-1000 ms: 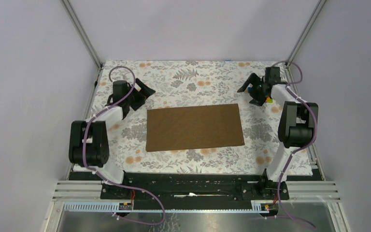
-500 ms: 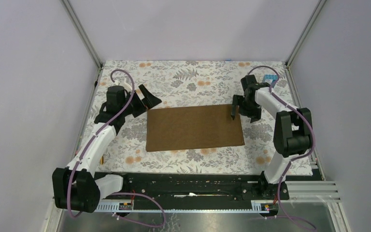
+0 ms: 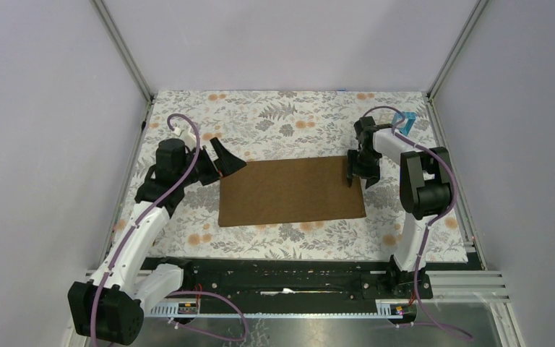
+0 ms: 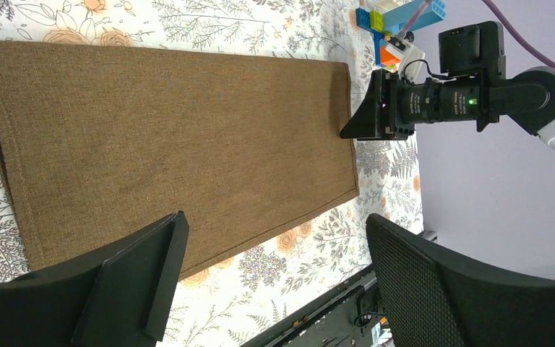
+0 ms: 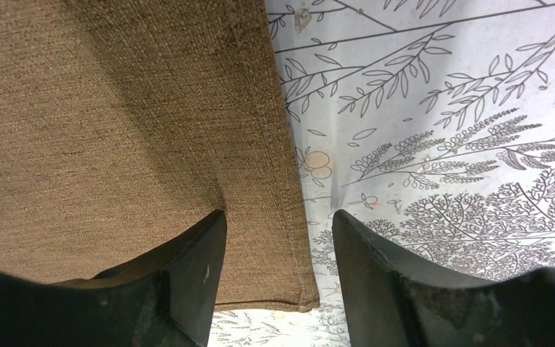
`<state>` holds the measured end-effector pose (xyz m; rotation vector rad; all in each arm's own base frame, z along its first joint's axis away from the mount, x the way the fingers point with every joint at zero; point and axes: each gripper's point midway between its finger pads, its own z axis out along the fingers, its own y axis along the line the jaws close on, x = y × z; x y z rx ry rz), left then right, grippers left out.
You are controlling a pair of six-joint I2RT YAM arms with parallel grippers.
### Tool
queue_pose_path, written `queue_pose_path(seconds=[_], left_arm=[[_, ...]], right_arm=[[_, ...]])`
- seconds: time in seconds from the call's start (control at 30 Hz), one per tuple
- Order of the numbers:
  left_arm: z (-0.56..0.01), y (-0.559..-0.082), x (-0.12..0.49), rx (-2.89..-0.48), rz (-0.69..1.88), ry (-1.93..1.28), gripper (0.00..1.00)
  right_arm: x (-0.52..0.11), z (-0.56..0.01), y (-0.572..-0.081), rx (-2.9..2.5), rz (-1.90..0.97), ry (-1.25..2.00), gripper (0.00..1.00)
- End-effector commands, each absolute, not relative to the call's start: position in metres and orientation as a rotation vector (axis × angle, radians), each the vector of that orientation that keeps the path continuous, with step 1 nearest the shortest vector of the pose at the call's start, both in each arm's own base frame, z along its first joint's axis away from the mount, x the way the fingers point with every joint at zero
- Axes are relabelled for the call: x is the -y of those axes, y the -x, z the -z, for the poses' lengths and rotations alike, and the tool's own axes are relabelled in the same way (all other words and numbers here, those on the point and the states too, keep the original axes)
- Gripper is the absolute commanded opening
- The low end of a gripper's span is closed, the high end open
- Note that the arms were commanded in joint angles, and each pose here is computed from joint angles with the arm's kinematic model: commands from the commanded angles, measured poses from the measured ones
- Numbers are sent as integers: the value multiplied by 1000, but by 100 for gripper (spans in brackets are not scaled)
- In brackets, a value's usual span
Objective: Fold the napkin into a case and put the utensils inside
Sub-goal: Pick up the rectangle-folded napkin from the center of the board.
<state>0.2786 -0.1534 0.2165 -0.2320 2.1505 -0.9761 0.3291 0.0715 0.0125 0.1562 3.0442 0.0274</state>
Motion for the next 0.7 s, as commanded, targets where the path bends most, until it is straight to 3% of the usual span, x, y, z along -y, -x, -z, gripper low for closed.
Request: queue_pose_path(seconds=[0.0, 0.33, 0.67], left_arm=[[-227, -278, 154, -2123, 977, 189, 99], [-236, -279, 161, -2114, 1019, 152, 99], [-250, -285, 164, -2106, 1036, 125, 99]], right_arm=[[-78, -10, -334, -3040, -65, -145, 61], [-72, 14, -325, -3033, 34, -176, 54], [-73, 24, -326, -3019, 35, -126, 20]])
